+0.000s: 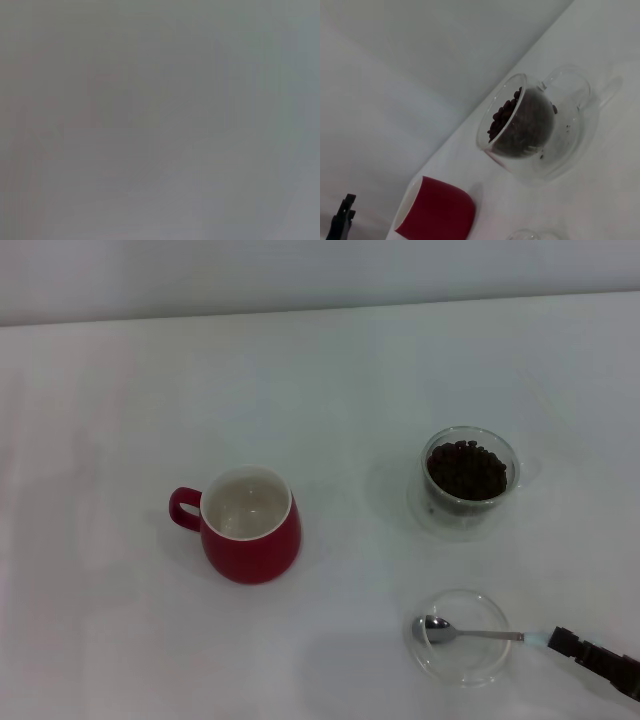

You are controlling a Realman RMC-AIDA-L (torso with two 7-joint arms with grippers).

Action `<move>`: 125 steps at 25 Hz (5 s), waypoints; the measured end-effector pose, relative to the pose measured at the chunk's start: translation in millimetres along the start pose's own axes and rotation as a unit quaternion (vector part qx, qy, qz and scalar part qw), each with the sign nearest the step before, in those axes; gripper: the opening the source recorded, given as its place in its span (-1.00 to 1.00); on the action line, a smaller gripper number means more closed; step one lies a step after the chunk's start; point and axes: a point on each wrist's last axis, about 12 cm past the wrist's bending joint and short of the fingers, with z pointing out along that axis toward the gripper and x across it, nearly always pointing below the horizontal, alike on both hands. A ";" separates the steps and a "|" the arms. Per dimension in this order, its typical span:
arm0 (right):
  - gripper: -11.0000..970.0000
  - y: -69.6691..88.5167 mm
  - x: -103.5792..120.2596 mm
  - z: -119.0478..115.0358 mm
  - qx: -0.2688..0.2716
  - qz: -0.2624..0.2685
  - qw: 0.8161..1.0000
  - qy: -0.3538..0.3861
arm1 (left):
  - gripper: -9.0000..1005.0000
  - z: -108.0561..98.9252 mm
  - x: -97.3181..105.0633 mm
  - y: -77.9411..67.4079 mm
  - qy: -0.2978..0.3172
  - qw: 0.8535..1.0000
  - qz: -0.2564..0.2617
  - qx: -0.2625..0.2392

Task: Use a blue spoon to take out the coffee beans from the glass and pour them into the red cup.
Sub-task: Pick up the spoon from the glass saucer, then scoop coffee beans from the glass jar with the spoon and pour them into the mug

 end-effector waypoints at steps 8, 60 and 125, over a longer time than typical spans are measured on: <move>-0.47 0.1 -0.4 1.0 -0.001 -0.001 1.000 0.003 | 0.55 1.6 -0.5 -1.3 -0.001 1.000 0.000 0.002; -0.67 0.6 -14.9 -3.9 -0.013 -0.010 1.000 0.002 | 0.55 3.7 -1.0 -2.2 -0.003 1.000 -0.004 -0.001; -0.68 34.1 -171.7 31.6 -0.094 -0.304 0.946 -0.064 | 0.55 5.6 -0.4 -3.0 0.001 1.000 -0.005 -0.001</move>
